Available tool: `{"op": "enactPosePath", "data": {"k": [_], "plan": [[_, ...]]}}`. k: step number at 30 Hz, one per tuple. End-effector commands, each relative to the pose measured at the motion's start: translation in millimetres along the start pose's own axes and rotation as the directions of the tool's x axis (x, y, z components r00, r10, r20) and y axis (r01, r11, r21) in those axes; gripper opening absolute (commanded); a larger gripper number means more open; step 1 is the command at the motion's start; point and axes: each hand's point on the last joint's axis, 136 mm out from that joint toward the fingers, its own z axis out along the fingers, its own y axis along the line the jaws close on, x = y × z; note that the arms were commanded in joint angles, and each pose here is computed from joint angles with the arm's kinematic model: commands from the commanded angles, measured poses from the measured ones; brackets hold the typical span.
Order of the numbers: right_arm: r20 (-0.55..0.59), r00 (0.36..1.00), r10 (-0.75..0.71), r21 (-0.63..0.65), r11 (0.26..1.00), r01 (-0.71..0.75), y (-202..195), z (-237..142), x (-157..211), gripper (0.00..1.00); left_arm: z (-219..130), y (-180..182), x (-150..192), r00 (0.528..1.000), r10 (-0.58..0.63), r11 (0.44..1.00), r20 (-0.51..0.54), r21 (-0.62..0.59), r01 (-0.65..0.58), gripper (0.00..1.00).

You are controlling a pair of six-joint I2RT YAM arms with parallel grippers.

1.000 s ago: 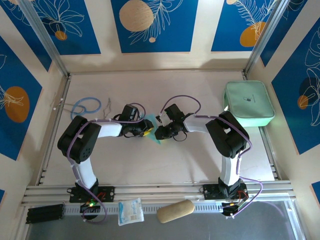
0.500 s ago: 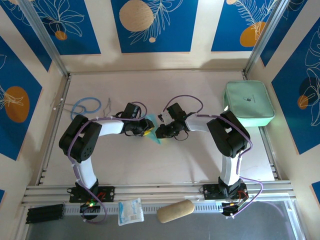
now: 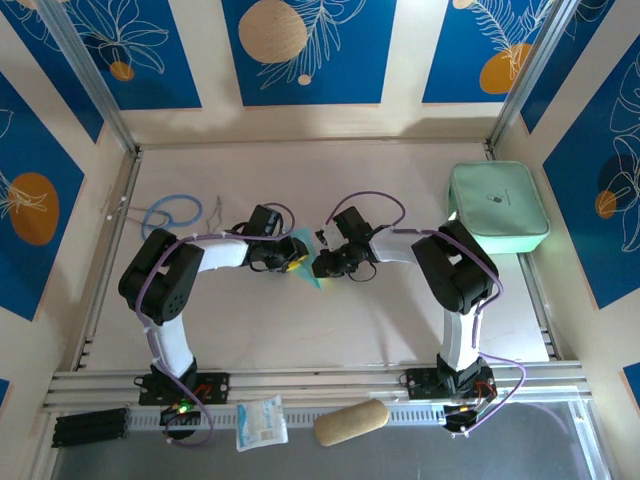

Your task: Fold a paper plane with a square sheet of paper (pick it up from the middle)

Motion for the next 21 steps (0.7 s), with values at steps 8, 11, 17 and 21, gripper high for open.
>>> {"op": "enactPosePath", "data": {"k": [8,11,17,21], "plan": [[-0.033,0.998,0.056,-0.095,0.994,-0.059,0.3,-1.0,1.3,0.08,-8.1,1.3,-1.9,1.0,0.009,1.0,0.027,-0.027,-0.009,0.36],[-0.036,0.997,0.071,-0.119,0.99,-0.074,0.8,-3.1,0.7,0.07,-21.2,-18.0,-9.5,0.997,0.037,0.998,0.068,0.05,-0.041,0.38],[-0.036,0.994,0.103,-0.176,0.978,-0.108,1.3,-8.5,-3.1,0.07,-31.3,-36.6,-11.3,0.992,0.08,0.982,0.101,0.164,-0.096,0.31],[-0.046,0.991,0.122,-0.208,0.97,-0.129,1.3,-10.1,-4.5,0.07,-22.9,-43.6,-8.2,0.994,0.085,0.966,0.074,0.24,-0.101,0.24]]}}
